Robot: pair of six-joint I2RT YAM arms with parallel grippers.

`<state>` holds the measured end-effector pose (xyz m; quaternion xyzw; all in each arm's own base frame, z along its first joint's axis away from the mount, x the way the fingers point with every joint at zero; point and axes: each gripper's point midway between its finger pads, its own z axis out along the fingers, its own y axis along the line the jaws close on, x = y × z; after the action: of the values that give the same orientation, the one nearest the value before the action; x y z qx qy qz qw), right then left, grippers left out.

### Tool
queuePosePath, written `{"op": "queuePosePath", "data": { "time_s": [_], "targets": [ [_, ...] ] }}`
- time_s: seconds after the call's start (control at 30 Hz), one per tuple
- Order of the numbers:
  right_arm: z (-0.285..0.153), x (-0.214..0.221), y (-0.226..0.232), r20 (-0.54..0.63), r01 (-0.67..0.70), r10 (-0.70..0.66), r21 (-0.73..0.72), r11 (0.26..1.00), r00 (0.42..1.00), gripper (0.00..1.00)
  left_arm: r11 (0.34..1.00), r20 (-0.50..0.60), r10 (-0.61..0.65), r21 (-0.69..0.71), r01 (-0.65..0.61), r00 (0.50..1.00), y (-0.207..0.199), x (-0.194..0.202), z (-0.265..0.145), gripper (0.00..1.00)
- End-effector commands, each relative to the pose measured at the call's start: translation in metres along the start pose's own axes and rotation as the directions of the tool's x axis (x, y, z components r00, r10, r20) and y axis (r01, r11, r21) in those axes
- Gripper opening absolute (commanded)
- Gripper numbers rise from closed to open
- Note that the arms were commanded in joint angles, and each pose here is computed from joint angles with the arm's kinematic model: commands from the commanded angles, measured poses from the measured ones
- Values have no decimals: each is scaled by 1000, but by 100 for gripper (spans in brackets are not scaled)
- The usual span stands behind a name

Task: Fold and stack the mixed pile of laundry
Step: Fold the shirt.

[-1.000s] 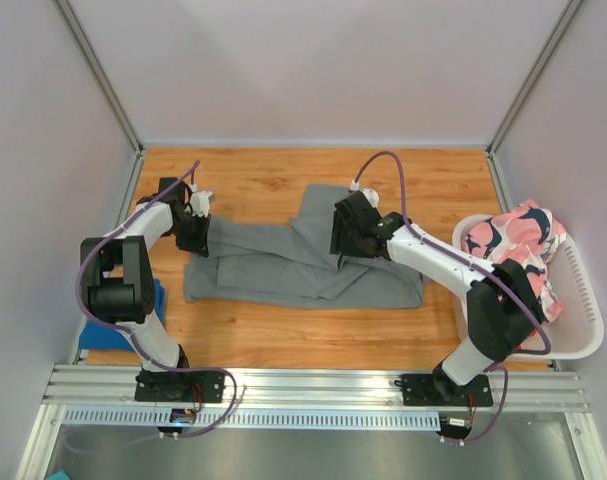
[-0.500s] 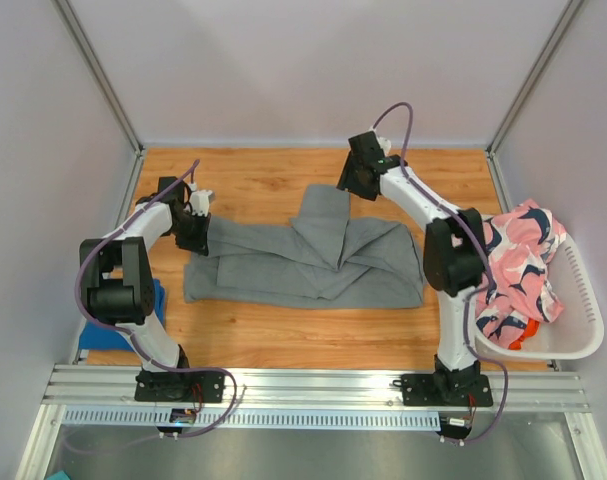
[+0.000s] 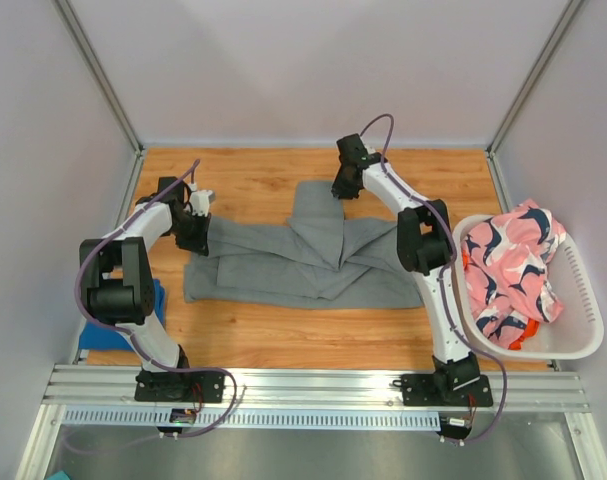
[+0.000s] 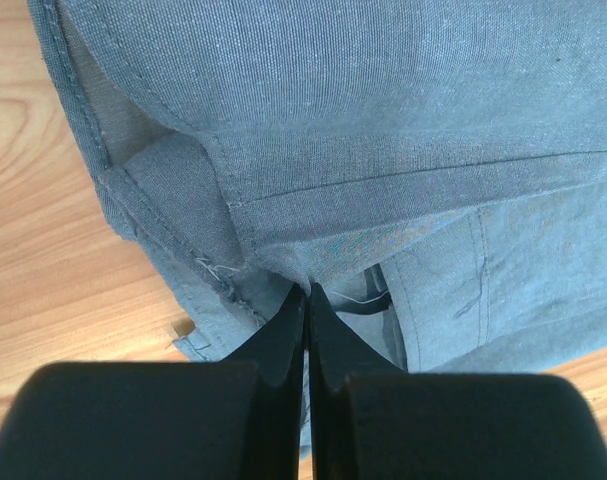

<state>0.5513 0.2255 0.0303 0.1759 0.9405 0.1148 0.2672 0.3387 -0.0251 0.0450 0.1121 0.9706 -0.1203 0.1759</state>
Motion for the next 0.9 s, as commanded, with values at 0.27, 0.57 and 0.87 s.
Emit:
{"op": "queuePosePath", "data": {
  "time_s": [0.27, 0.57, 0.87],
  "targets": [
    [-7, -30, -17, 24, -149, 150, -47, 988, 988, 0, 997, 61, 69, 13, -70, 996, -6, -10, -19, 0],
    [-17, -41, -2, 100, -41, 51, -96, 995, 994, 47, 987, 27, 110, 113, -112, 994, -23, 7, -24, 17],
    [-48, -77, -25, 287, -29, 4, 82, 996, 958, 52, 918, 170, 174, 329, -222, 970, -77, -7, -72, 65]
  ]
}}
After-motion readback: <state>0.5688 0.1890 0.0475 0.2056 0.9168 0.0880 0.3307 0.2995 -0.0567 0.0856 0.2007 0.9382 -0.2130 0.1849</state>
